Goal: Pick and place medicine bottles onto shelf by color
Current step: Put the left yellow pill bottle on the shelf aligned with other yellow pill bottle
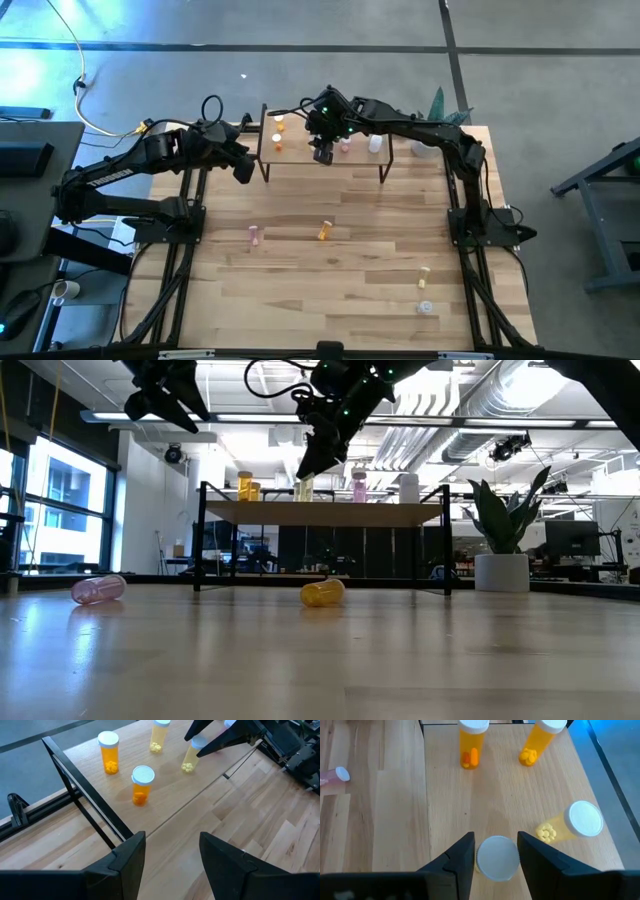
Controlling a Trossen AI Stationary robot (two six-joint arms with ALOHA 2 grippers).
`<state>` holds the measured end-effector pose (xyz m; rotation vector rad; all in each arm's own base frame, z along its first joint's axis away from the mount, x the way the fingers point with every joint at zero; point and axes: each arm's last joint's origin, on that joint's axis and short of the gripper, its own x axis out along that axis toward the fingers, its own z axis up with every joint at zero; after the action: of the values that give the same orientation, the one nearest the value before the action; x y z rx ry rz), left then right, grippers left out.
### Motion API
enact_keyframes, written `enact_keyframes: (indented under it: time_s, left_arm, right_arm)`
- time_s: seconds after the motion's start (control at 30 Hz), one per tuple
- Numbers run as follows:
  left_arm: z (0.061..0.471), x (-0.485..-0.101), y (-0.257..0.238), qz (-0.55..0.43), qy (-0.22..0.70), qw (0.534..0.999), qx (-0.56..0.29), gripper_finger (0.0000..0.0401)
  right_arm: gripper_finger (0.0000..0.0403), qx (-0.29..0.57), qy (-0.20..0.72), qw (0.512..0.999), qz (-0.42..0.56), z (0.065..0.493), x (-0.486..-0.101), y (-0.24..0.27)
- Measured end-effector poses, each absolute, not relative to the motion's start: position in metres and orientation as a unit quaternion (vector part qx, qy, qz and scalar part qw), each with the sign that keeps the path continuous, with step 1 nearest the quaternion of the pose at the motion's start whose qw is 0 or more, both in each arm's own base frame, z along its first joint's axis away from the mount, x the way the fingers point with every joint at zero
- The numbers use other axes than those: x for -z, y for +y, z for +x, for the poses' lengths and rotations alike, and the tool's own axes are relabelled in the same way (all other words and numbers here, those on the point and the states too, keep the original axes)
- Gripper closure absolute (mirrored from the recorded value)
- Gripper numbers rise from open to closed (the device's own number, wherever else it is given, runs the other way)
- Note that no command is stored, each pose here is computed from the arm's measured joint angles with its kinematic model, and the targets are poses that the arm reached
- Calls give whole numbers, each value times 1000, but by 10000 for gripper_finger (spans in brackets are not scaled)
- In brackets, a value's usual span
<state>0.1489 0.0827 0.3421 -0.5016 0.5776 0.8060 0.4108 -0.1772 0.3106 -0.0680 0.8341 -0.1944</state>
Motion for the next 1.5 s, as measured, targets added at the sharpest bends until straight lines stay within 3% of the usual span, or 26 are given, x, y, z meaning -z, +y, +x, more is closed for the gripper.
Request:
enact_keyframes:
  time_s: [0.8, 1.2, 1.5]
  left_arm:
    - [149, -342, 83, -223, 281, 854, -378, 224]
    - [149, -343, 83, -163, 301, 864, -368, 224]
    - [150, -348, 88, -103, 288, 869, -389, 224]
  right_arm:
    - [263, 125, 378, 917, -19, 411, -321, -177]
    - [263, 233, 341, 910, 36, 395, -348, -175]
    - [263, 263, 383, 882, 77, 384, -345, -171]
